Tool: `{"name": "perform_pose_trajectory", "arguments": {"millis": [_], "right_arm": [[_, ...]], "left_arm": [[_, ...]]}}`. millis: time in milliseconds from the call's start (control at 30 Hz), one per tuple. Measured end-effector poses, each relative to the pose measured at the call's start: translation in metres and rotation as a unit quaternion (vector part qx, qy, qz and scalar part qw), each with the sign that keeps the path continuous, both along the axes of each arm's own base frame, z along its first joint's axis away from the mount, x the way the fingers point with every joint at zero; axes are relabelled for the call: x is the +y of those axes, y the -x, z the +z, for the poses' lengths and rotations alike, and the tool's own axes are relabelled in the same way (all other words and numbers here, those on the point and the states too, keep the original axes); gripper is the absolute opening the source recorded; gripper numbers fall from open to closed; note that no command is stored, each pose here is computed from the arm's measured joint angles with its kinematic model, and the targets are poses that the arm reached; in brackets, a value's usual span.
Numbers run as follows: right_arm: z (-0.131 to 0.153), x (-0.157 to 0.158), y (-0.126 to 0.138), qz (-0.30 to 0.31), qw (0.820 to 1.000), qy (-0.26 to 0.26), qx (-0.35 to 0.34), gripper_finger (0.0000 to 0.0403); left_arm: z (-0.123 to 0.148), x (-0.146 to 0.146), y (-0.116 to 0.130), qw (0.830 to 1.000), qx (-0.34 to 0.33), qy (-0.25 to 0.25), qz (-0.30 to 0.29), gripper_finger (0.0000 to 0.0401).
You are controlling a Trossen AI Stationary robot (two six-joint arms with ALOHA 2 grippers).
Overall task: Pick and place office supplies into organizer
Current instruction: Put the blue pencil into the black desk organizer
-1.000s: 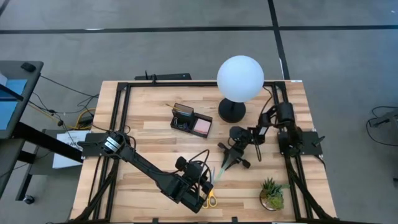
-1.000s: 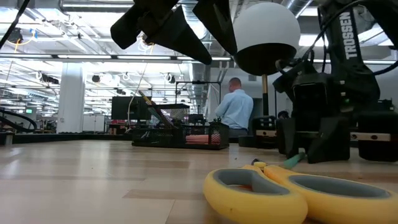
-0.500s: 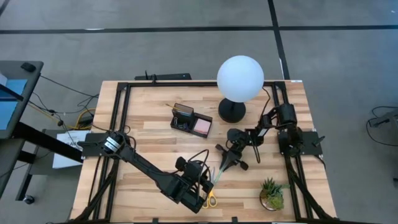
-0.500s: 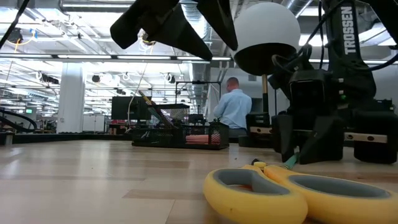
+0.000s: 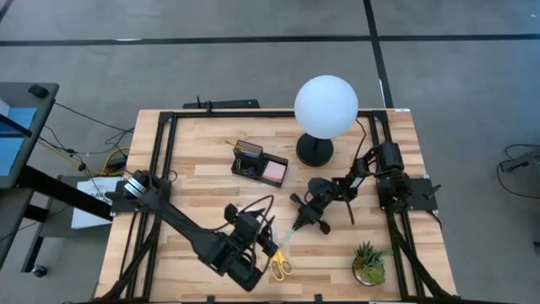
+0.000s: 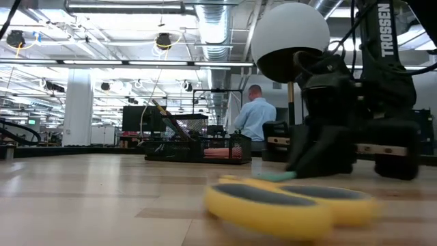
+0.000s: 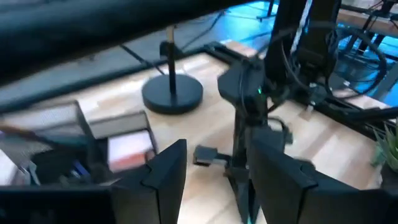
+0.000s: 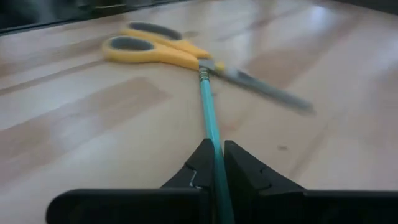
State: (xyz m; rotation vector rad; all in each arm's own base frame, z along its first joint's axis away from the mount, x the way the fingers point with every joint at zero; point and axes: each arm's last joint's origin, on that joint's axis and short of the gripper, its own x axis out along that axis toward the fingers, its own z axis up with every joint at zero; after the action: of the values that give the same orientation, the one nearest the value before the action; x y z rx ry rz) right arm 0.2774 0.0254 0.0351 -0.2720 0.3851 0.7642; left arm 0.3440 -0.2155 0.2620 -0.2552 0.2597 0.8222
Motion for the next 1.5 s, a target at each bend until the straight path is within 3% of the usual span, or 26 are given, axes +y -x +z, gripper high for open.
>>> {"name": "perform_pose_trajectory", "arguments": {"millis": [133, 367, 633, 767, 867, 1033, 1200, 1333, 1500], "right_arm": [[0.003, -0.003, -0.004, -0.059, 0.998, -0.008, -0.009, 0.0018], [0.015, -0.007, -0.01, -0.091, 0.993, -0.046, -0.063, 0.0015], [0.04, -0.017, -0.045, -0.172, 0.972, -0.062, -0.145, 0.002], [0.055, -0.022, -0.069, -0.259, 0.948, -0.068, -0.173, 0.0016], [0.059, -0.026, -0.081, -0.327, 0.929, -0.046, -0.165, 0.0018], [0.078, -0.03, -0.087, -0.393, 0.913, 0.006, -0.104, 0.0018], [0.12, -0.03, -0.079, -0.441, 0.89, 0.056, -0.097, 0.0013], [0.158, -0.03, -0.069, -0.472, 0.871, 0.087, -0.104, 0.002], [0.194, -0.038, -0.062, -0.49, 0.856, 0.167, -0.012, 0.0016]], "left_arm": [[0.016, 0.007, 0.01, 1.0, 0.011, -0.016, -0.003, 0.0164], [0.026, 0.011, 0.014, 0.999, 0.027, -0.04, -0.011, 0.0164], [0.025, 0.012, 0.015, 0.998, 0.037, -0.047, -0.012, 0.0164], [0.024, 0.013, 0.018, 0.997, 0.05, -0.056, -0.011, 0.0164], [0.024, 0.018, 0.024, 0.995, 0.07, -0.067, -0.004, 0.0164], [0.033, 0.03, 0.044, 0.995, 0.076, -0.065, 0.025, 0.0164], [0.039, 0.041, 0.06, 0.991, 0.096, -0.079, 0.049, 0.0164], [0.041, 0.044, 0.058, 0.99, 0.101, -0.08, 0.051, 0.0164], [0.042, 0.045, 0.059, 0.991, 0.099, -0.076, 0.052, 0.0164]]}}
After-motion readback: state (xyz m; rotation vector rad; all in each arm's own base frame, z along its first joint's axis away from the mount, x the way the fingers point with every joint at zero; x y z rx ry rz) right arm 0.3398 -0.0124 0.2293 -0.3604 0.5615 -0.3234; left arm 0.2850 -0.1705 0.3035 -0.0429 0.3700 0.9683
